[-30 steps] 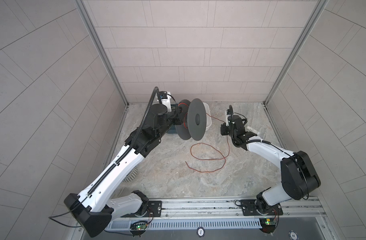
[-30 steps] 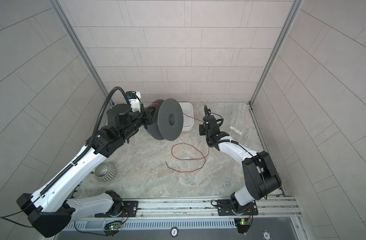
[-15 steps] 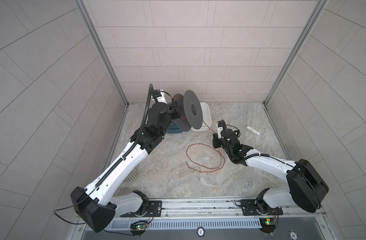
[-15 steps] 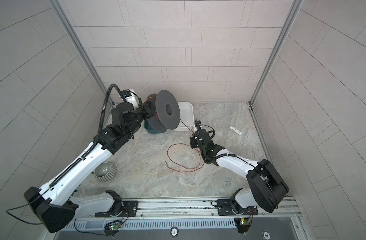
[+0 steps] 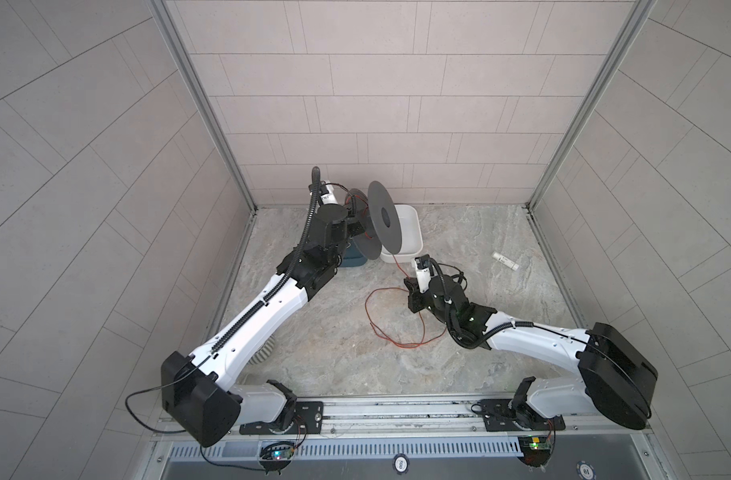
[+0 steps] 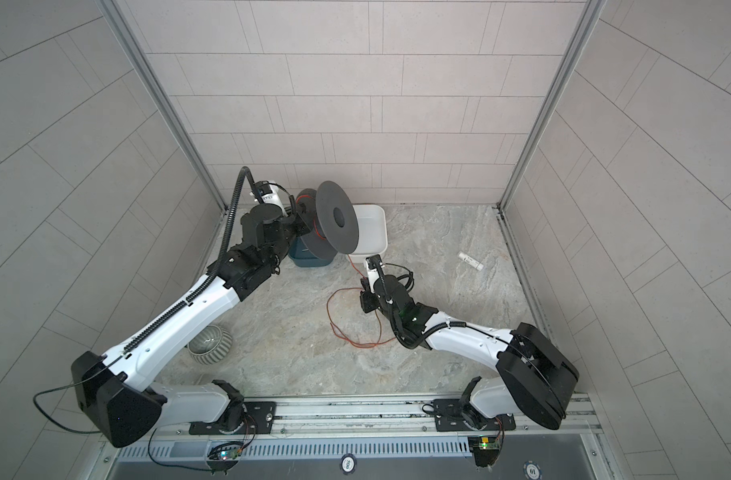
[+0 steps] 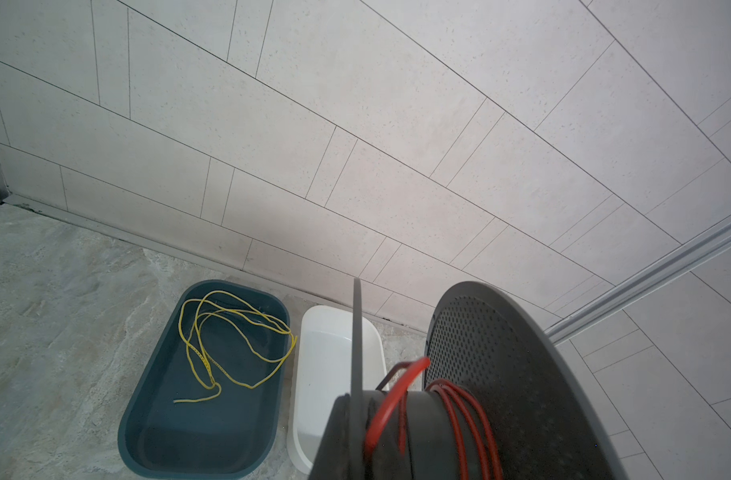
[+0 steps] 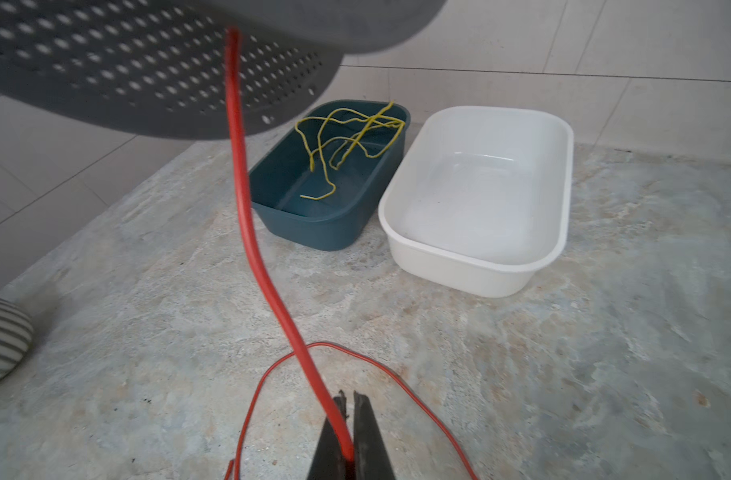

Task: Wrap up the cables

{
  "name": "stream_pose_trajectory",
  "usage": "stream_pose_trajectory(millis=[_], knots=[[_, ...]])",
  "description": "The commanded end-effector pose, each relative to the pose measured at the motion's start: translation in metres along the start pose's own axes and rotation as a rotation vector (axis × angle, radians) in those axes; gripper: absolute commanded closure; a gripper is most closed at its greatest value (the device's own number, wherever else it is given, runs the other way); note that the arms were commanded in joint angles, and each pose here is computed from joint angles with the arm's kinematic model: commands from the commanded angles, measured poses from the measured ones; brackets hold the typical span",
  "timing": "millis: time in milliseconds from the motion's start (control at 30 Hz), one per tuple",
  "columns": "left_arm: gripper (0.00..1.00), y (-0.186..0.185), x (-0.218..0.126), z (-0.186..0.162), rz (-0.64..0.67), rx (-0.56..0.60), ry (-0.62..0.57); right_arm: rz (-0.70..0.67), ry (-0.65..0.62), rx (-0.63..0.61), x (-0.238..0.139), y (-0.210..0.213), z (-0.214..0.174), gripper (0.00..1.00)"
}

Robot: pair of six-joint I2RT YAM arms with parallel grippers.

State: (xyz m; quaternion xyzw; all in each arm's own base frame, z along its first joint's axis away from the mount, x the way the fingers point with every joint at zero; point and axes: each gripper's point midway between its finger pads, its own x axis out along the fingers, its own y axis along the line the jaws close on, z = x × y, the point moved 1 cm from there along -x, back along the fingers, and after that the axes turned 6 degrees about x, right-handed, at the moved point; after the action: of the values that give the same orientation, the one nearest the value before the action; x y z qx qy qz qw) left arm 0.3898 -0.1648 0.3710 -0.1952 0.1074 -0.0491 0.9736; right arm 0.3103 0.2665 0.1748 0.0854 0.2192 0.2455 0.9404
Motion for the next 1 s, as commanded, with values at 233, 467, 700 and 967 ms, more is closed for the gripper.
stream_pose_trajectory(millis=[233, 467, 700, 967], knots=[[1.00, -0.020, -0.021, 0.045, -0.110, -0.040, -0.090, 0.296, 0.002, -0.039, 0.005, 0.045, -0.010, 0.83], [1.00, -0.022, -0.031, 0.056, -0.133, -0.028, -0.089, 0.323, 0.014, -0.036, 0.006, 0.044, -0.023, 0.80], [1.00, -0.028, -0.041, 0.061, -0.170, -0.008, -0.068, 0.206, 0.007, -0.074, -0.013, 0.020, -0.010, 0.66], [1.00, -0.053, -0.061, 0.076, -0.298, -0.031, -0.016, 0.051, -0.011, -0.103, -0.022, -0.028, -0.009, 0.25]])
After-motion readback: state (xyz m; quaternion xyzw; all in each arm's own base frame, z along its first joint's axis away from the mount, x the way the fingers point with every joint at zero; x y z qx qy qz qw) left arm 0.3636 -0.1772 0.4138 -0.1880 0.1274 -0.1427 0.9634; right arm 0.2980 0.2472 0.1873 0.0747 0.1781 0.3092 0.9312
